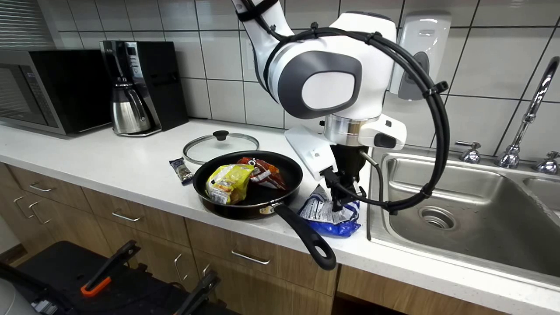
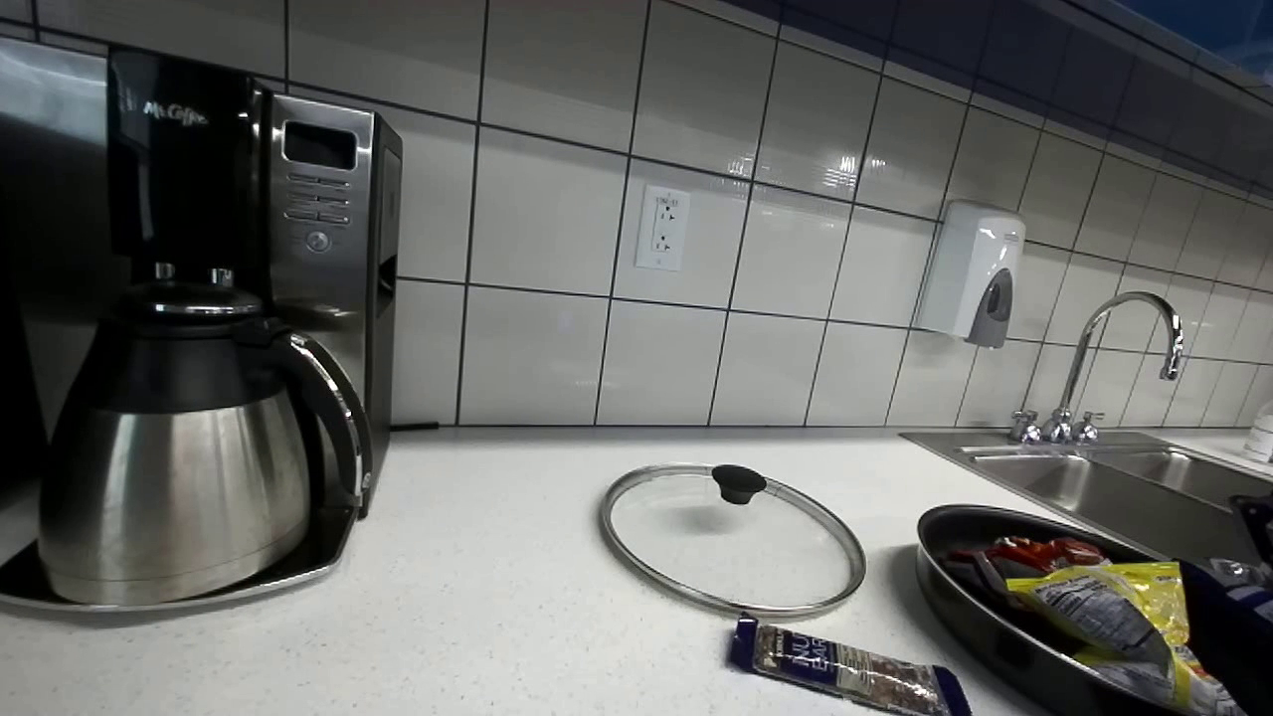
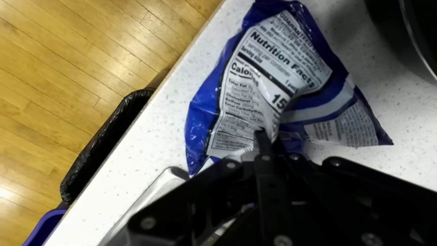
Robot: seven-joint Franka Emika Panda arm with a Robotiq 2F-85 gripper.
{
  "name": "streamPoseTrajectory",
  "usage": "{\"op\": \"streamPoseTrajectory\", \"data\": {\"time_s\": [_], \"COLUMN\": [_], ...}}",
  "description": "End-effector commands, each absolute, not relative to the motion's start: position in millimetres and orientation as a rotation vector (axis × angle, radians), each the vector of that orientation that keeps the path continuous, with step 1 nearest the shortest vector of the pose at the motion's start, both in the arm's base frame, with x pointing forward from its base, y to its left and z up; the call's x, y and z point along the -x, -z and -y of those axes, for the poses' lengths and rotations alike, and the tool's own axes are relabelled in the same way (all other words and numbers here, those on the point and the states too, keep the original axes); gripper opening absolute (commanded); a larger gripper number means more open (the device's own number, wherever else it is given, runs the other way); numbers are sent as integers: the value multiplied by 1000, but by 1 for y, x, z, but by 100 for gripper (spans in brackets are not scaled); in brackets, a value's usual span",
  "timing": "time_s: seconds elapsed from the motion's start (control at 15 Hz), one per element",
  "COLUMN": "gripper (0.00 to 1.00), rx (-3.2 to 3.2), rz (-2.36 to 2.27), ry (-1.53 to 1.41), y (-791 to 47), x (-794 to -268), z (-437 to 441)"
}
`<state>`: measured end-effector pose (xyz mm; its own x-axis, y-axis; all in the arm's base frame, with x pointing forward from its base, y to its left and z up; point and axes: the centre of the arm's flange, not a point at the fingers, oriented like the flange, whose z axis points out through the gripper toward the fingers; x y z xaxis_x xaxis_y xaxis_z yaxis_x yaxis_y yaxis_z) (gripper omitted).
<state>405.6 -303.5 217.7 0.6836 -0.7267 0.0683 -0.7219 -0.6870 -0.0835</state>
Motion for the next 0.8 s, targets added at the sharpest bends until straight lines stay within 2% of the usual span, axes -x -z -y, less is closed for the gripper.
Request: {"op": "streamPoseTrajectory", "data": {"time_s": [0.0, 0.73], "gripper": [0, 0], "rx": [2856, 2939], "rz": [-1240, -1263], "ry": [166, 288], "y": [-242, -297], "x": [-395, -391], "z": [309, 303]}}
